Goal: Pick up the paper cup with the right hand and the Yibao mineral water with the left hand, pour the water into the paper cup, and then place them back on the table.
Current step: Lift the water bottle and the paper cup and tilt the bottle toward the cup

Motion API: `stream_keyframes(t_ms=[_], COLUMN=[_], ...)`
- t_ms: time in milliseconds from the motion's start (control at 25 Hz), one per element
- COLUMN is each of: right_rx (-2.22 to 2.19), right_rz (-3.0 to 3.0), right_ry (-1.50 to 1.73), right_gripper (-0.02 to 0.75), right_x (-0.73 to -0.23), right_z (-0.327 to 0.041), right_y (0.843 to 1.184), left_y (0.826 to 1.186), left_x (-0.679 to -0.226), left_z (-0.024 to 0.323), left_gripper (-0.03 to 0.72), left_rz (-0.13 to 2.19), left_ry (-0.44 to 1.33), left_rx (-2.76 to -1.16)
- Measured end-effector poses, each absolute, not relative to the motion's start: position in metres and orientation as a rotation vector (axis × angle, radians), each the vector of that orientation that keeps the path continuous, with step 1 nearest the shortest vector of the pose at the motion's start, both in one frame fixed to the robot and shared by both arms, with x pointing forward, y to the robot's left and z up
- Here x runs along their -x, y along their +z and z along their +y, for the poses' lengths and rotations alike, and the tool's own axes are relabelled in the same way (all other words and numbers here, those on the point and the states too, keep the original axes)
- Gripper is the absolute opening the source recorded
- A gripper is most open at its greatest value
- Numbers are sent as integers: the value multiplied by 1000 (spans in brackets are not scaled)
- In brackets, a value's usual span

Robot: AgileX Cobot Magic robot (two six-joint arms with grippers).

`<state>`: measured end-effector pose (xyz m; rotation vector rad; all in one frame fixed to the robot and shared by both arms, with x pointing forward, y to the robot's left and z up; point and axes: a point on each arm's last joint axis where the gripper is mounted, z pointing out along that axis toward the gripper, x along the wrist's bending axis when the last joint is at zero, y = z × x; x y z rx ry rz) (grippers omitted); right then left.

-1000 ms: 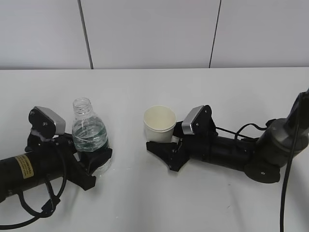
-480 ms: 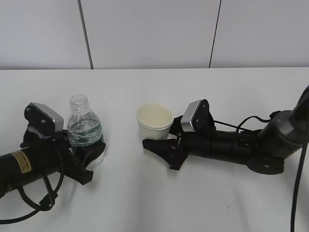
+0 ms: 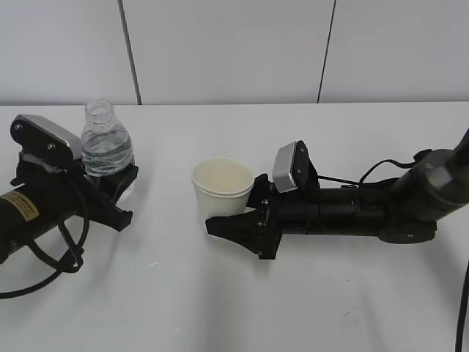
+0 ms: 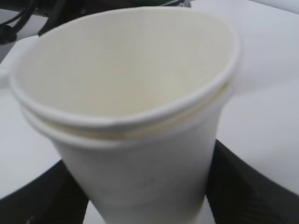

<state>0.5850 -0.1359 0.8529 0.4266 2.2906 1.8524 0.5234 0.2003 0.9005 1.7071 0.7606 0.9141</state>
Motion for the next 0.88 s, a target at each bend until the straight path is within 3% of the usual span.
stream_keyframes(t_ms=[360, 880], right_rx=[-371, -378], right_rz=[2366, 2461], right_ry=[1931, 1980], right_gripper=[540, 540], right_x=[-580, -586], right_z=[-107, -98], right_y=[860, 869], left_y=[920, 920], left_x=[-548, -559], left_z=[192, 181], left_gripper=[364, 363], left_rz=[655, 471], left_ry=[994, 992], left_rx=[-1653, -1839])
